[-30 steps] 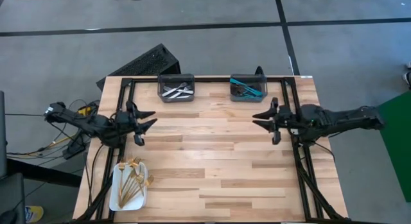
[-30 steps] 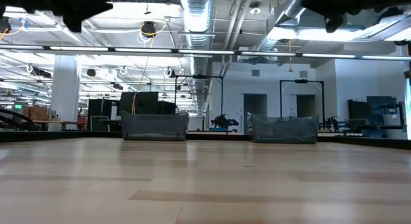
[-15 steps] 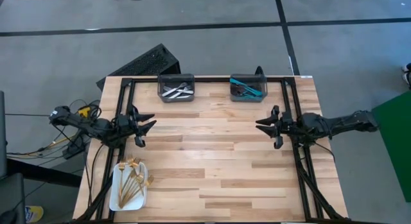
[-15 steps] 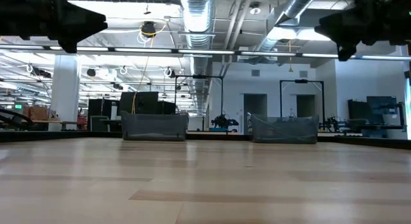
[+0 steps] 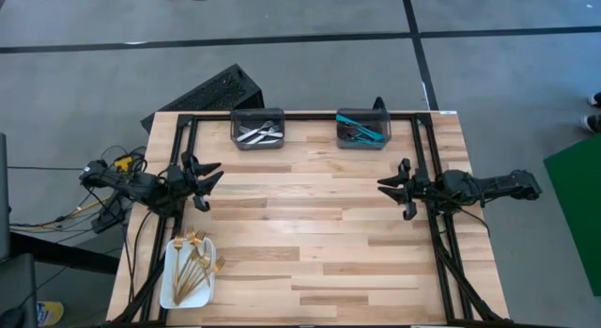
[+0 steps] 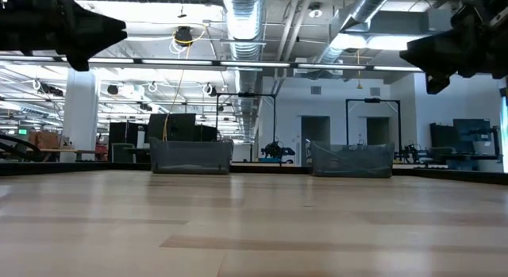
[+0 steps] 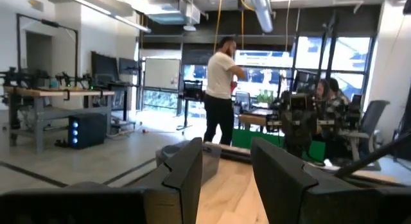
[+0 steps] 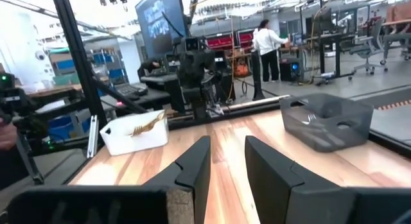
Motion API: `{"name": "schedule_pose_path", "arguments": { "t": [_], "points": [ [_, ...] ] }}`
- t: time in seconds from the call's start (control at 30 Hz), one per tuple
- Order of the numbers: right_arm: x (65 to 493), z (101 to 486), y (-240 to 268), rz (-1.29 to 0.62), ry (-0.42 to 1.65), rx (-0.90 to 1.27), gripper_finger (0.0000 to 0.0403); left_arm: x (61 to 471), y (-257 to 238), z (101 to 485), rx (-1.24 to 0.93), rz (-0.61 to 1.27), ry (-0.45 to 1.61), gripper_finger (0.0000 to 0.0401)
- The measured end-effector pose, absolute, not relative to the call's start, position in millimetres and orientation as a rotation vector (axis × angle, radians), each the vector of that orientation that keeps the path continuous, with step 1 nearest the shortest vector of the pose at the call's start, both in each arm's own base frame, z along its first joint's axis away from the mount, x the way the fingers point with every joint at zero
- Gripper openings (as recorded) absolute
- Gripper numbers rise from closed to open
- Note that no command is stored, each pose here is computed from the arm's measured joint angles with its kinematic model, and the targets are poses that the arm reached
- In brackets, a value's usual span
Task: Sort silverware by color (type)
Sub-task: Return to Home Position
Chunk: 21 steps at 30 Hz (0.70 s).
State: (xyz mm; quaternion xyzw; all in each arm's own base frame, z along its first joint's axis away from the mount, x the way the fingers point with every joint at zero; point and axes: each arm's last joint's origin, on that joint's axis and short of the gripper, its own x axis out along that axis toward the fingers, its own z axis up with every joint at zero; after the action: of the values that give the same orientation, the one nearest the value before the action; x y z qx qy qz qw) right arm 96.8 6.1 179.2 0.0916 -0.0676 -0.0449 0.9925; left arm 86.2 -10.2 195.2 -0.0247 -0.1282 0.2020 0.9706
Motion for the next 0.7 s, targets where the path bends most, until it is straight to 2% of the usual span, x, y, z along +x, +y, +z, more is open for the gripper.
{"name": "schedule_pose_path", "arguments": {
  "t": [0.43, 0.7],
  "points": [
    [96.8, 173.0, 5.8, -0.099, -0.075, 0.187, 0.0121, 90.7, -11.9, 174.7, -0.102, 0.390, -0.094, 0.0121],
    [96.8, 171.8, 5.6, -0.103, -0.056, 0.157, 0.0121, 90.9, -12.0, 173.8, -0.065, 0.393, -0.080, 0.0121]
  ]
}}
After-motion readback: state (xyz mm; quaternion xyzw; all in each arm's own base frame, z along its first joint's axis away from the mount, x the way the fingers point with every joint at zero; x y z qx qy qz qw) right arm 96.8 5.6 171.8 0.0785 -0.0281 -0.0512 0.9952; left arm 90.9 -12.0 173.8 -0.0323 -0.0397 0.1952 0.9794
